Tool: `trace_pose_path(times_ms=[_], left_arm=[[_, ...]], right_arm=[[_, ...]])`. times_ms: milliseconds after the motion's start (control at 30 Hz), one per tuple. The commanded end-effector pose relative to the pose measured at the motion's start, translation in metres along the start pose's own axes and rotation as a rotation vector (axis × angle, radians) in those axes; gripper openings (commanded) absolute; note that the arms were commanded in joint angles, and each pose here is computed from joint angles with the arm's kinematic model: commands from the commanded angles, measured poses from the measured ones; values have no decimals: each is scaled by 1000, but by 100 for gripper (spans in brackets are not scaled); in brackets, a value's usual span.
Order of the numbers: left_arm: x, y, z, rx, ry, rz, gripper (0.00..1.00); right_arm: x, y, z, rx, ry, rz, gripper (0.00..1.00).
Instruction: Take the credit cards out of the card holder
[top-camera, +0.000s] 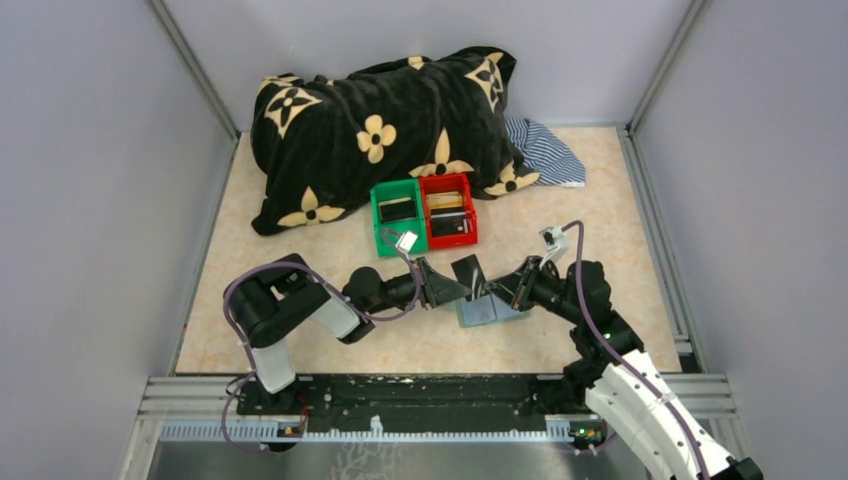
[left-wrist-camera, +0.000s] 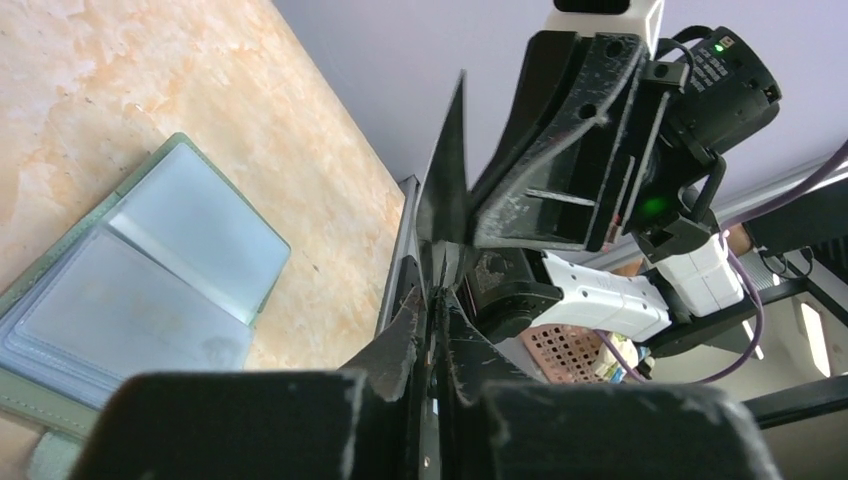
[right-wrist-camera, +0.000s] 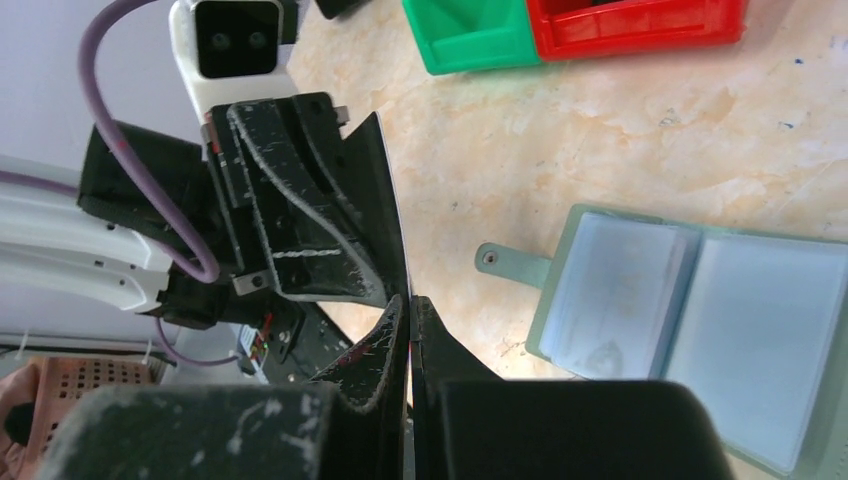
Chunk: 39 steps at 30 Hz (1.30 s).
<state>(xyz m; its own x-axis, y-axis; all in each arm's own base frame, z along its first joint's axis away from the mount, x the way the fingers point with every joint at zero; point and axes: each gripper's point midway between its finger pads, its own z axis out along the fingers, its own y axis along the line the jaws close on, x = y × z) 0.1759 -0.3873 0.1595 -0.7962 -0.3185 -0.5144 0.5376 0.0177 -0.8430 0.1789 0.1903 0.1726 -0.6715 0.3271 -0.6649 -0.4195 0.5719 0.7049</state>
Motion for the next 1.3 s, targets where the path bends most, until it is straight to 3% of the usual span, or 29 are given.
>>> trace_pose_path(times_ms=[0,233,267,333,467,900,1267], left_arm=[[-37,-58,-2,221,-142,116,0],[-42,-60,-4,215,-164,109,0],[-43,-60,-4,212,-175,111,0],[-47,-60,-5,205,-193,113,0],[-56,-62,-7,193,-242,115,0],[-81,-75,3,215,-340,100,0],[-78,-78,5,227,-331,87,0]], right_arm=[[-4,10,0,-52,-13,-20,0],[-6,11,1,-59,-15,-26,0],[-5,10,1,-57,-13,-24,12],[-4,10,1,-59,-13,-19,24],[-3,11,1,-72,-30,-1,34],[-28,32,1,-216,-200,47,32],[-39,34,14,-230,-202,27,31]])
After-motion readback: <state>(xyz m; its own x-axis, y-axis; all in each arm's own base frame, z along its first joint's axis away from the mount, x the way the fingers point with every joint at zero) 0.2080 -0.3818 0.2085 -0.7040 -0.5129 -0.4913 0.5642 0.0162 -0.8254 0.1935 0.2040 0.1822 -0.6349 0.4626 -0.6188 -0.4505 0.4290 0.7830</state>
